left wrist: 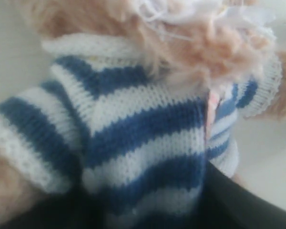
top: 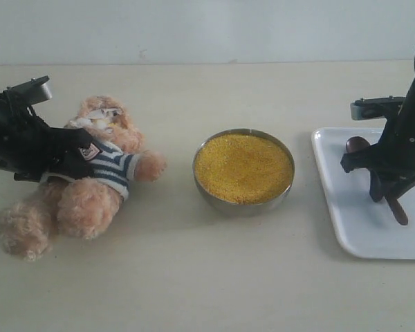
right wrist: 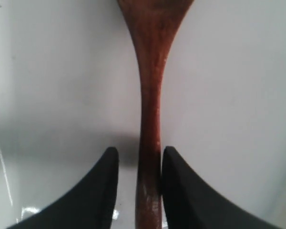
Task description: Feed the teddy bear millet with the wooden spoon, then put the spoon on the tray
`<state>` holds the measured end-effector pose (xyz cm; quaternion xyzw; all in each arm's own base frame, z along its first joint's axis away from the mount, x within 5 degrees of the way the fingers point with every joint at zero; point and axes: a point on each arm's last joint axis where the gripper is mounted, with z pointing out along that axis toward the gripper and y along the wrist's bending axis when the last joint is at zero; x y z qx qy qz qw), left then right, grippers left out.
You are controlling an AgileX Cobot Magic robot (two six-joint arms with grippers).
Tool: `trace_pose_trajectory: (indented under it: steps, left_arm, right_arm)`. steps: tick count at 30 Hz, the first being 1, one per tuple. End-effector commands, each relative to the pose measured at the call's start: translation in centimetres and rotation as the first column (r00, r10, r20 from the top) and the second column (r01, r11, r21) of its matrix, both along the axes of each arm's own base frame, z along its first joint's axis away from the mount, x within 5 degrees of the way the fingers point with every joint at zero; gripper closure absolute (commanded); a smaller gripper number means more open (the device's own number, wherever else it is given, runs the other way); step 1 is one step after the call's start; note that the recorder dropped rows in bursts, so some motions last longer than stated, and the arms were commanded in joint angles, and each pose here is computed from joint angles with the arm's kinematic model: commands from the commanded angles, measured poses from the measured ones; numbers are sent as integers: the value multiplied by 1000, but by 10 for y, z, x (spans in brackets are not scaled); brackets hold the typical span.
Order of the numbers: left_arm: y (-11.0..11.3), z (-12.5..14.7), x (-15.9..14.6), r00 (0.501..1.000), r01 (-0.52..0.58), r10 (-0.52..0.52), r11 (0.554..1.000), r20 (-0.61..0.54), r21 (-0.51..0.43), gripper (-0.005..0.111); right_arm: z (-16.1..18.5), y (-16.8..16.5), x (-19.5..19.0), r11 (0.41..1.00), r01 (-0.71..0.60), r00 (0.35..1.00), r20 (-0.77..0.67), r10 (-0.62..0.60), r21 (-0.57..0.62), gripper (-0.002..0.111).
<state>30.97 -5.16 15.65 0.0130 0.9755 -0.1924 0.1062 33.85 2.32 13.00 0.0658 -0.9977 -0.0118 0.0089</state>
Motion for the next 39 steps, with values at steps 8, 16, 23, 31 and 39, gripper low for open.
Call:
trace_pose_trajectory:
  steps: [8,16,23,31,39]
  left_arm:
    - [1,2,1,999,-33,33,999,3,-3,40]
    - [2,25,-3,996,-32,32,999,77,-8,40]
    - [1,29,-4,996,-28,29,1000,84,-12,40]
    - [2,48,-10,990,-16,17,1000,139,-7,40]
    - [3,80,-21,969,-7,7,1000,248,0,40]
  right_arm:
    - [0,-1,2,1000,17,1000,21,-17,1,57]
    - [8,-1,2,1000,17,999,44,-17,3,57]
    - [22,-2,1,1000,18,996,85,-18,6,57]
    - [48,-1,-2,1000,22,987,160,-25,17,57]
    - [83,3,-10,996,46,963,263,-65,80,57]
